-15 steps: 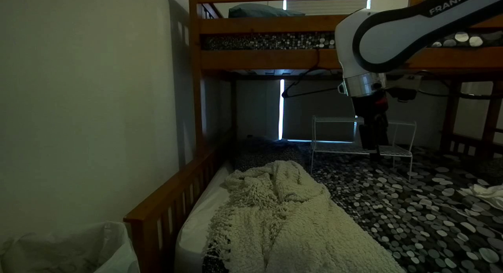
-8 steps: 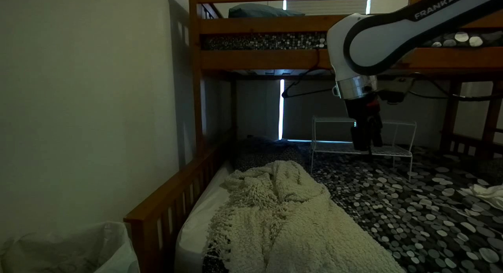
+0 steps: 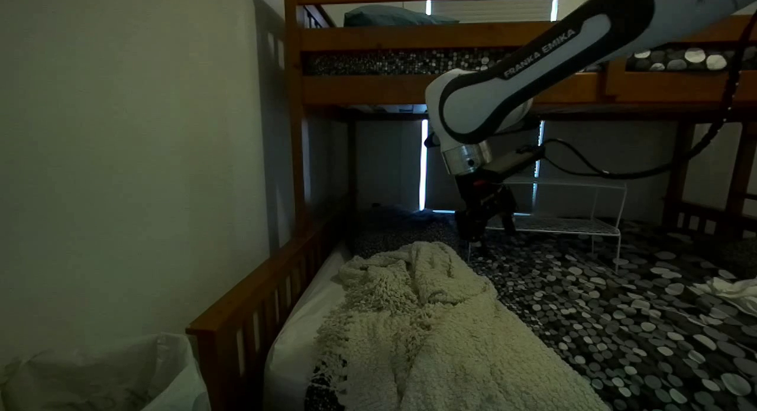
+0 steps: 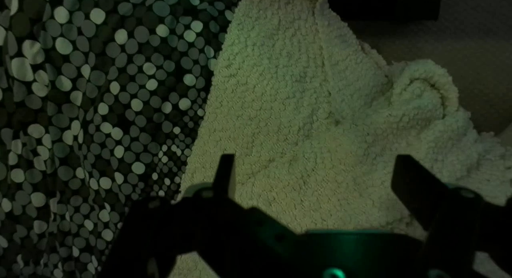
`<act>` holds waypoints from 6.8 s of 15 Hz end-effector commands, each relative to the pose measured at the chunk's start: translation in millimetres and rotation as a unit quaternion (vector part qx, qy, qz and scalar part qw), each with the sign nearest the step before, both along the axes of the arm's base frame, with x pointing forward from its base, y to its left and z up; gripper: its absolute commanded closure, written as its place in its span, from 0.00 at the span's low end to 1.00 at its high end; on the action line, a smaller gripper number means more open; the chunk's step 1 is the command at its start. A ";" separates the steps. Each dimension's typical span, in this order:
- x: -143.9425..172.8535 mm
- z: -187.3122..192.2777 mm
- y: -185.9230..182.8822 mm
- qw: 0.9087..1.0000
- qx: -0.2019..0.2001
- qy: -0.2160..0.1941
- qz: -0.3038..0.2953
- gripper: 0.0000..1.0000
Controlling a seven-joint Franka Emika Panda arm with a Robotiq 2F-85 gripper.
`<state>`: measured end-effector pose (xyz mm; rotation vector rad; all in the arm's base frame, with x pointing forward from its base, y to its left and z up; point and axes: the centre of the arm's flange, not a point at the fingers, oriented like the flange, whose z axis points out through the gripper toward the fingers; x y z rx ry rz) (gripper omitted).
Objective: Move the white fleece slightly to the right and then fold it in the middle
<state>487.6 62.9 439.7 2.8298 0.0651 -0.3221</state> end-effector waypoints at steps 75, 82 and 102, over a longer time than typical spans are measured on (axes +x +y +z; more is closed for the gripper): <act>225.5 -48.8 -416.2 0.886 0.148 -0.436 -0.052 0.97; 184.2 12.8 -410.0 0.937 0.100 -0.329 -0.066 0.97; -26.9 5.5 -684.3 0.871 0.032 -0.338 -0.356 0.97</act>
